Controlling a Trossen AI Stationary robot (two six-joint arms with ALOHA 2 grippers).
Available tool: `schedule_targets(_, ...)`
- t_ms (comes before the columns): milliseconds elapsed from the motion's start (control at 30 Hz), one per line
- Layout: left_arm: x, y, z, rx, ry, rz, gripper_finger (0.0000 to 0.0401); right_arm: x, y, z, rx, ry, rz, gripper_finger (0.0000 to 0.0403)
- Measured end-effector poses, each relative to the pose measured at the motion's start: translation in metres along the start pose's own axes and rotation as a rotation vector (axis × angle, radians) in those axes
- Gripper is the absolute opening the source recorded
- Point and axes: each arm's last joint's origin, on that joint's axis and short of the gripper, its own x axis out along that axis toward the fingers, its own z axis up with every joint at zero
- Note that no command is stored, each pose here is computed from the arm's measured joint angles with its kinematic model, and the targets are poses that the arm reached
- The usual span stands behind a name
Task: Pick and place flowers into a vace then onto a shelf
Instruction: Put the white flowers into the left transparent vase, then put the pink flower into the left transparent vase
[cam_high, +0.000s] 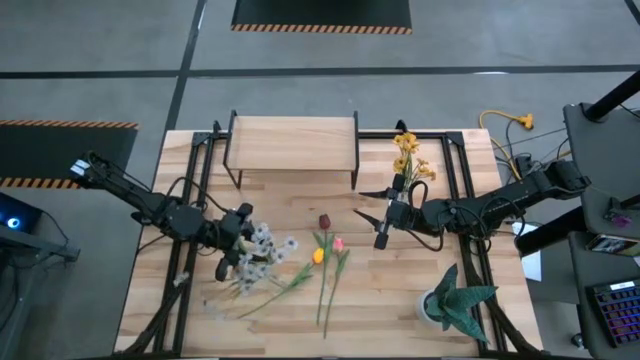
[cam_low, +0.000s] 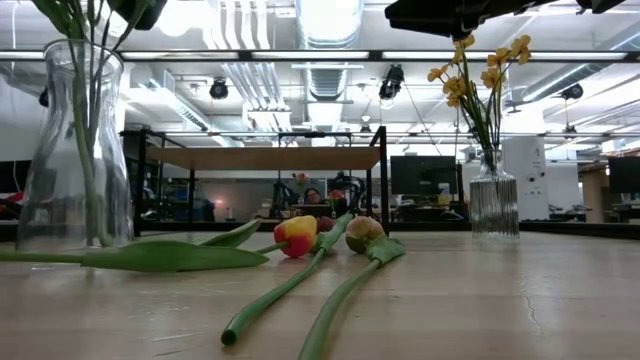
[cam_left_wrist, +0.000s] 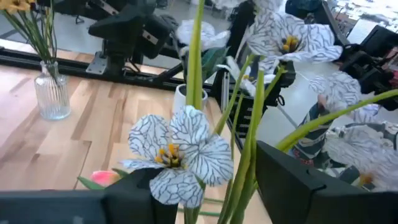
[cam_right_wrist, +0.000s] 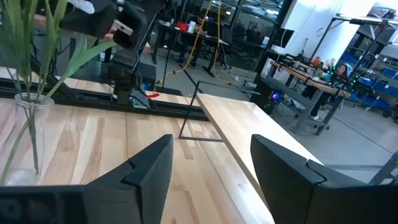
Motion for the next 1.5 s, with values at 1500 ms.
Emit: schedule_targets(1500, -0.025, -0.029, 0.106, 0.121, 0.267, 0.2, 0.0174, 0.0, 0.0, 0.0, 0.0, 0.0, 0.0, 0.0207)
